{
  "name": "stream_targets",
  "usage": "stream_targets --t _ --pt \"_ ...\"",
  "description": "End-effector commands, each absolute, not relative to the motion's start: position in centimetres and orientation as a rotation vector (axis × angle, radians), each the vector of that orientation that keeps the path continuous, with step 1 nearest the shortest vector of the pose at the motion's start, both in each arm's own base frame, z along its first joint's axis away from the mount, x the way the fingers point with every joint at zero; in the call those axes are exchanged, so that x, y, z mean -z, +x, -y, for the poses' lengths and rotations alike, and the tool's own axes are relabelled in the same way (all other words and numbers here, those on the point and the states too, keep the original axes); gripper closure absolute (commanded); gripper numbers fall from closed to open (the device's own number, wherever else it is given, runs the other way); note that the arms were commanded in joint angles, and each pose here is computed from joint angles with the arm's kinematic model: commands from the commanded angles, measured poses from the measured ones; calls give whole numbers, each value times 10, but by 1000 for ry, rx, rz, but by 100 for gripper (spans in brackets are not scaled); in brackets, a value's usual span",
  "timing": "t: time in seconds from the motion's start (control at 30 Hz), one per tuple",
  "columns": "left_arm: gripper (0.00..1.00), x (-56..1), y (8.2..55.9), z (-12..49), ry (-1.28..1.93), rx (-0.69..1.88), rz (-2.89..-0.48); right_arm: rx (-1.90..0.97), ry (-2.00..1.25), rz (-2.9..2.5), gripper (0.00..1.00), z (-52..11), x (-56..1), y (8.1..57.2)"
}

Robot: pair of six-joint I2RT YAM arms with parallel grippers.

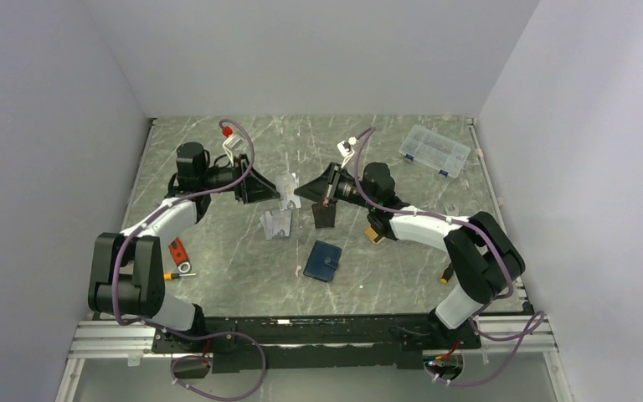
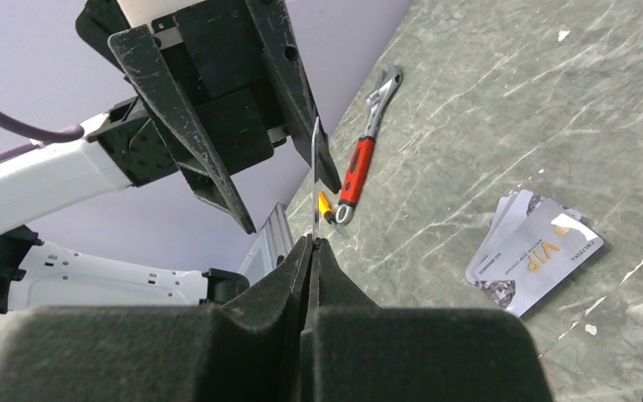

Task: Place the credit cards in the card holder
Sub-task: Pick up the credit card from the storage box.

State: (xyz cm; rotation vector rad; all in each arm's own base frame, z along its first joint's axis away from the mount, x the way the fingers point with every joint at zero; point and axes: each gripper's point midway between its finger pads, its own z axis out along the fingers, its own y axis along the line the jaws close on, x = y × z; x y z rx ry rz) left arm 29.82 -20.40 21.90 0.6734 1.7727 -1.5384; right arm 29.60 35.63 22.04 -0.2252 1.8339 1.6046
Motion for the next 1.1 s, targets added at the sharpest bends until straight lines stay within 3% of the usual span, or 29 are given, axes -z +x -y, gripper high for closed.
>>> stream_targets --t 0.0,0.2,0.43,0.87,1.07 --pt "48 -244 290 206 713 1564 -1680 -1620 -235 -1729 100 -363 -248 304" --pt "60 -246 289 207 704 1572 -1676 -1622 -242 -1726 100 -369 -250 304" --pt "84 -252 291 207 699 1578 -1659 -1643 -263 -1730 100 -378 -249 299" --pt "95 -259 289 207 723 1598 -1645 -1865 -321 -1656 100 -381 -264 280" --pt "100 -262 286 208 712 1626 -1636 -1854 -361 -1657 89 -384 -266 277"
